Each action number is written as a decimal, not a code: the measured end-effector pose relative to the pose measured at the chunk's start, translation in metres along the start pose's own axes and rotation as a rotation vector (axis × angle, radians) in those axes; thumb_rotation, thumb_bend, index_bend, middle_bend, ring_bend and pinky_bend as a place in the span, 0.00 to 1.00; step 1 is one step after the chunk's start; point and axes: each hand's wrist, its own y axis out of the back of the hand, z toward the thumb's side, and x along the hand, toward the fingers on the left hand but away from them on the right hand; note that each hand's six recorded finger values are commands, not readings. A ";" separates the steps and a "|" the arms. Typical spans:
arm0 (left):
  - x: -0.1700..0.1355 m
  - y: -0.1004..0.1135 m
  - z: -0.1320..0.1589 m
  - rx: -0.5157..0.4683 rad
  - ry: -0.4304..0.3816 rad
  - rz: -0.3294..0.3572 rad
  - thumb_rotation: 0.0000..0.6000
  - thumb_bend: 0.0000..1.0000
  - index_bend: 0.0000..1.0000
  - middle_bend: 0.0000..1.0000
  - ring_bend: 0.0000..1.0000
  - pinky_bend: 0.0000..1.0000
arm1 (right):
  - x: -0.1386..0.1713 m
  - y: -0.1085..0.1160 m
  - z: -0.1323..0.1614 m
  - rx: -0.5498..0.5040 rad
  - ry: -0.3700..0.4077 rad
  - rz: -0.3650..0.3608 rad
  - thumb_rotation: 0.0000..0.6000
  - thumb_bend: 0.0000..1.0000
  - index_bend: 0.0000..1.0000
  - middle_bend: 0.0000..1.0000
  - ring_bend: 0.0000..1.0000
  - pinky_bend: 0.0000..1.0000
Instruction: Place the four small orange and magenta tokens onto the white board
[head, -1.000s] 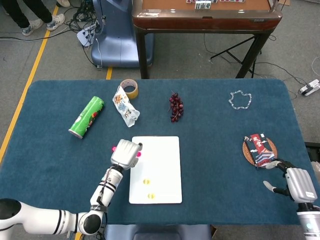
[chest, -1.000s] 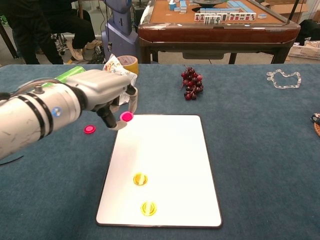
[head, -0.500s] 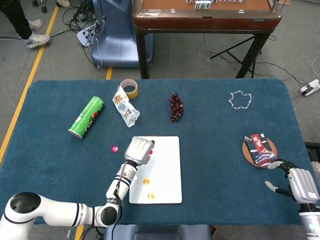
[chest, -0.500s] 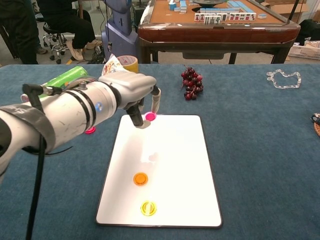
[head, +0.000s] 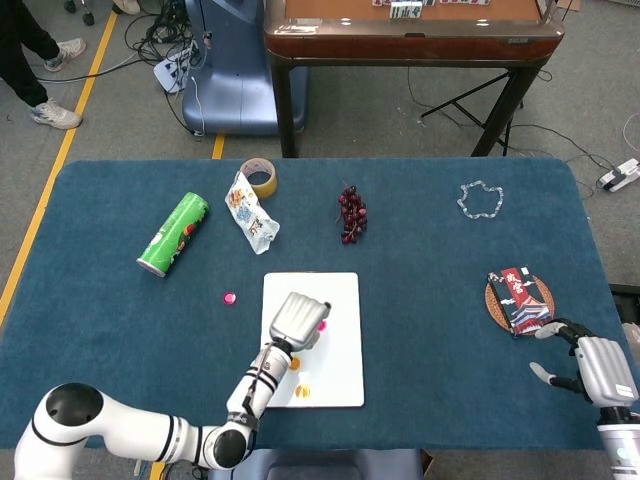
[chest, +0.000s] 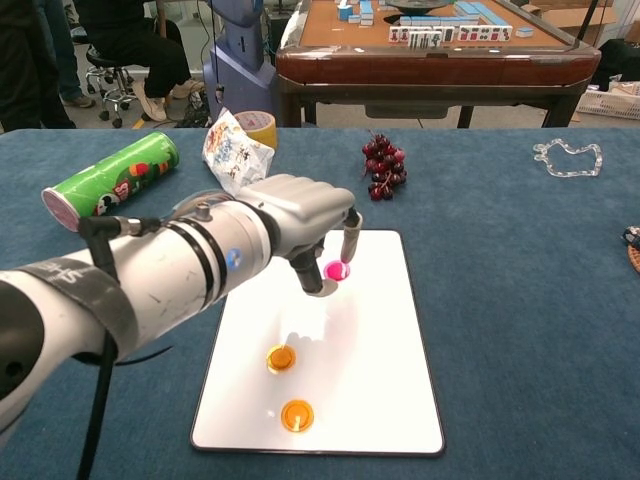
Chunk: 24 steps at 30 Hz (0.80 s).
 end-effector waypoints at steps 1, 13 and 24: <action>0.000 0.000 0.003 -0.002 -0.004 0.001 1.00 0.36 0.56 1.00 1.00 1.00 | 0.000 0.000 0.000 0.000 0.000 0.000 1.00 0.13 0.43 0.37 0.36 0.52; 0.011 0.001 0.016 0.027 -0.001 0.008 1.00 0.36 0.56 1.00 1.00 1.00 | 0.002 -0.001 -0.003 -0.007 -0.008 -0.002 1.00 0.13 0.43 0.37 0.36 0.52; 0.016 -0.005 0.013 0.016 0.029 -0.011 1.00 0.36 0.41 1.00 1.00 1.00 | 0.002 -0.002 -0.005 -0.008 -0.012 0.001 1.00 0.13 0.43 0.37 0.36 0.52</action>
